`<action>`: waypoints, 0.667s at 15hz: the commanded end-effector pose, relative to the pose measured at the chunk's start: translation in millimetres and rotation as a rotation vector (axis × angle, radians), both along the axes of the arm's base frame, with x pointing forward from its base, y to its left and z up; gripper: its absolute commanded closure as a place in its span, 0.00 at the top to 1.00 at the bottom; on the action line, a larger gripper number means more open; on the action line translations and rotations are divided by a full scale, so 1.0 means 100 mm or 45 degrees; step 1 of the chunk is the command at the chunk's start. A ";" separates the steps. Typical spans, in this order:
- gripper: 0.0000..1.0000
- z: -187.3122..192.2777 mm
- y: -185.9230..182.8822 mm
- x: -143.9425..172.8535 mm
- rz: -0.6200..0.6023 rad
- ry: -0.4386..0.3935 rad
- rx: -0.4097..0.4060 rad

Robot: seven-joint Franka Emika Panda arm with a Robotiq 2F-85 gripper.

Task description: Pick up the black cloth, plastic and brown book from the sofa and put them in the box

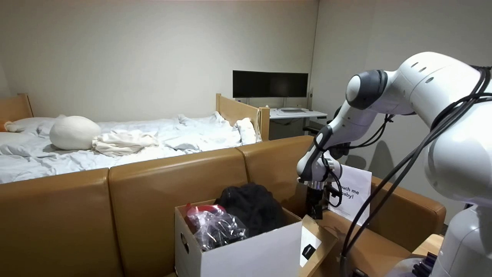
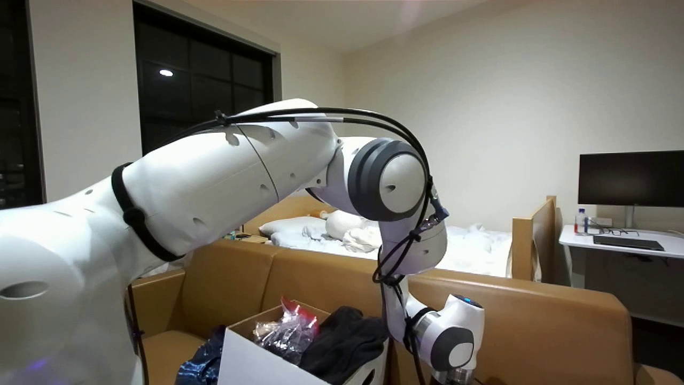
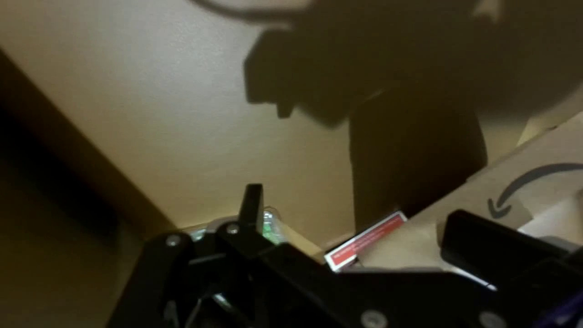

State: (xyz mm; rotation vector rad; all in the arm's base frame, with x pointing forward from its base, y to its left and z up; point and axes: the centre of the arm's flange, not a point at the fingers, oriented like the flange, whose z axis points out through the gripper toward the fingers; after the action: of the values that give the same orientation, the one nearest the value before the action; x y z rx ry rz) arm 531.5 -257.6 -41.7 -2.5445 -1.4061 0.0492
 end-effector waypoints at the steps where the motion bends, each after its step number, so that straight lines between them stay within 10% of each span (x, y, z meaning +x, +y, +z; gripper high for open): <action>1: 1.00 0.10 0.18 -0.36 0.196 0.073 0.137; 10: 1.00 0.12 0.17 -0.59 0.561 0.461 0.526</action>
State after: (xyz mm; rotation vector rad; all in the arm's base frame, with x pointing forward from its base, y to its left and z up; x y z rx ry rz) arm 472.0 -235.5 -43.3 -1.9170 -1.6042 0.2148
